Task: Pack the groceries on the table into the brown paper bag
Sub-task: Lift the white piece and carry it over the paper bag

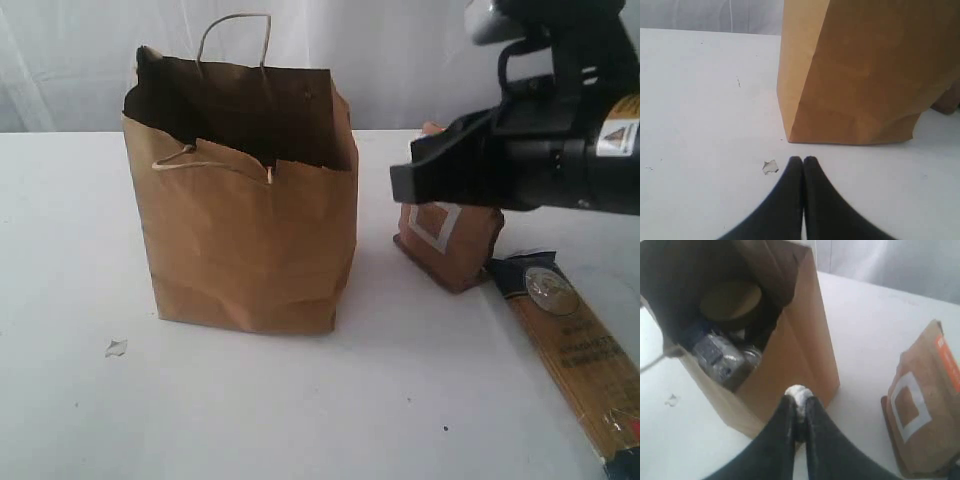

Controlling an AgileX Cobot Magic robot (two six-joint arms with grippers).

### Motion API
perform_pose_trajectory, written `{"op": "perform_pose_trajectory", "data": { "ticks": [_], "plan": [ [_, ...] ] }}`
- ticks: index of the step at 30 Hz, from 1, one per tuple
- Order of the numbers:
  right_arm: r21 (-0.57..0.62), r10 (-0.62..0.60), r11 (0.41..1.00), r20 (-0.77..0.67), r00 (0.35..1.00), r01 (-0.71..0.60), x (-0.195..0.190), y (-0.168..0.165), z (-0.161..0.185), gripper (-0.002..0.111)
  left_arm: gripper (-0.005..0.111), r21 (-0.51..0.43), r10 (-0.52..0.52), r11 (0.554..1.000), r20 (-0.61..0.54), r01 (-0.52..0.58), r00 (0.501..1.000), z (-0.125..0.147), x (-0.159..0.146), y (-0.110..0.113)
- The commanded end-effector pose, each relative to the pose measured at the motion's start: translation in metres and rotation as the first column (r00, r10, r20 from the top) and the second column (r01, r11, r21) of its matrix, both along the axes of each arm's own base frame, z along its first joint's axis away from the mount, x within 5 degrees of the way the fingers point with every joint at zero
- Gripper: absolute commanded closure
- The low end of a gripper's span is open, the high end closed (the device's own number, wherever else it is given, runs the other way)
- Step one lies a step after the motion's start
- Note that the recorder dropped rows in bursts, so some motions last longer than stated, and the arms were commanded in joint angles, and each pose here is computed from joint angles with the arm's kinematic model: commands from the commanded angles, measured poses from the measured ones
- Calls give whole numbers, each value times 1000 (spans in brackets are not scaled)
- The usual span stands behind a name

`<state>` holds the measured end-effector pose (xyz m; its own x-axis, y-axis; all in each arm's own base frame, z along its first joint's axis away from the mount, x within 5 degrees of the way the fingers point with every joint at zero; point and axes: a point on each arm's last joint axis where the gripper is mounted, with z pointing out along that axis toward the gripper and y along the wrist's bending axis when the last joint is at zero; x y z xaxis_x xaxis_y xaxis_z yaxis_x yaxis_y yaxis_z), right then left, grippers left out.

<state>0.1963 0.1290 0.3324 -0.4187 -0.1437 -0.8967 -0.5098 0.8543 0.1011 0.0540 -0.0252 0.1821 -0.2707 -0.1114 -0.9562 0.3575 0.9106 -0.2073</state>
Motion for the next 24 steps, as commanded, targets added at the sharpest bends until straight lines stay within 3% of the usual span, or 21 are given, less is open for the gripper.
{"op": "perform_pose_trajectory", "data": {
  "ticks": [1,8,24],
  "plan": [
    [43,10,999,96,995,-14,-1,1,29,108,107,-8,1,1000,3,0,1000,0,0,0],
    [44,99,993,210,973,-110,0,23,57,108,107,-8,1,1000,3,0,1000,0,0,0],
    [-150,180,972,-14,984,-180,54,79,34,108,107,-8,1,1000,3,0,1000,0,0,0]
  ]
}}
